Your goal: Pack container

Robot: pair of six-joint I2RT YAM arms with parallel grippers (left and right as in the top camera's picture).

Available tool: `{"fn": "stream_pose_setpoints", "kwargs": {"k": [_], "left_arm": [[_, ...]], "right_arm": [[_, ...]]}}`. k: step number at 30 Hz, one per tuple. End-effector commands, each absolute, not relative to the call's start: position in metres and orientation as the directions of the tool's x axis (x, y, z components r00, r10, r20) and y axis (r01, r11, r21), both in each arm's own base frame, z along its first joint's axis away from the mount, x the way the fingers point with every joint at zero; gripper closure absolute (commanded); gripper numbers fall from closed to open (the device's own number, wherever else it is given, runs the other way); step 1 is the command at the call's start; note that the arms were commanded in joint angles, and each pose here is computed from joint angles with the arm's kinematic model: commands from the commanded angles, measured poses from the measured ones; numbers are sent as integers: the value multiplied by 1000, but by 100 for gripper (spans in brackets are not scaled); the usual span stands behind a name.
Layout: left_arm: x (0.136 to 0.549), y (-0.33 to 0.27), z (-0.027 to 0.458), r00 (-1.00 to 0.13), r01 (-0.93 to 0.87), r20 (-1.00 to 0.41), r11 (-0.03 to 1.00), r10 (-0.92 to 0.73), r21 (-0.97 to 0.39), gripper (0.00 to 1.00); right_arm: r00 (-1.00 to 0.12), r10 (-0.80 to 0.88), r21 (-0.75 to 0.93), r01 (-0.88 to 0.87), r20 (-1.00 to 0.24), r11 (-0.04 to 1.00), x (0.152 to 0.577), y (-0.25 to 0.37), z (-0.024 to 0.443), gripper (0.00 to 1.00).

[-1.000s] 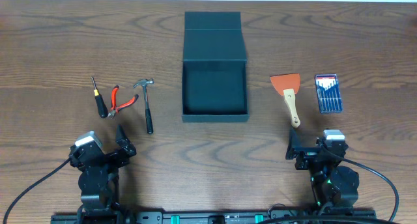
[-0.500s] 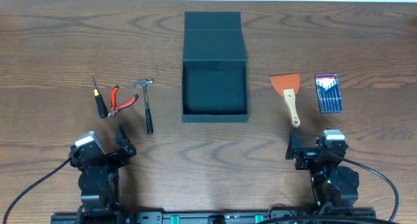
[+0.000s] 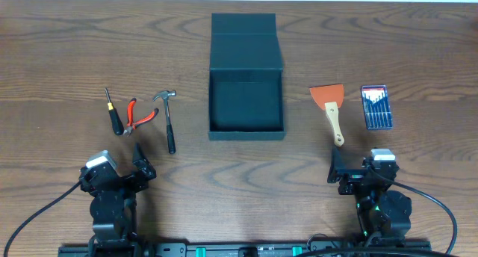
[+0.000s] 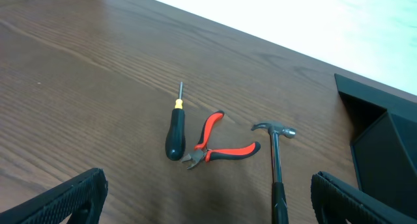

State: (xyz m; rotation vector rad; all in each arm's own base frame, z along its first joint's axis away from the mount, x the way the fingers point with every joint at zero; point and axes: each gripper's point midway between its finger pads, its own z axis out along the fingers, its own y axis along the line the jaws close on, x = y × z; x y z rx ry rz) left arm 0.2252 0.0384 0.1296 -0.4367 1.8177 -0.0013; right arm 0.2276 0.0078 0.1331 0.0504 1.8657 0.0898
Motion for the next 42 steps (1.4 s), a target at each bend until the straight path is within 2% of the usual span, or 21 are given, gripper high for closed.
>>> {"fn": "stream_pose_setpoints", "kwargs": {"k": [1,18,21,24,30,34,38,42], "left_arm": [[223,39,115,-265,-308,-917,928,-296,-211,2],[224,38,117,-261,-301,-918,928,-300,-218,2],[225,28,115,-278,-258,-906,934,-318,-248,2],[227,28,121,-235,-268,-892,908,-387,-323,2],[227,20,145,-234,-225,-882,905,-409,-360,2],[226,20,168,-296,-239,-877,919,-378,-315,2],[236,20,181,-425,-267,-836,931,-347,-250,2],[262,15,201,-522,-271,-779,933,-348,-235,2]], "right_arm": [[-295,94,102,-9,-951,995,228,8,131,1],[-301,99,114,-34,-948,993,227,13,130,1],[-298,207,231,-46,-932,972,227,21,134,1],[-333,323,368,-80,-886,926,225,35,133,1],[-343,348,381,-33,-873,924,228,29,148,1],[-392,314,318,56,-865,946,238,15,165,1],[-518,212,202,76,-829,976,262,7,183,1],[-635,184,127,135,-751,983,298,-15,201,1]]}}
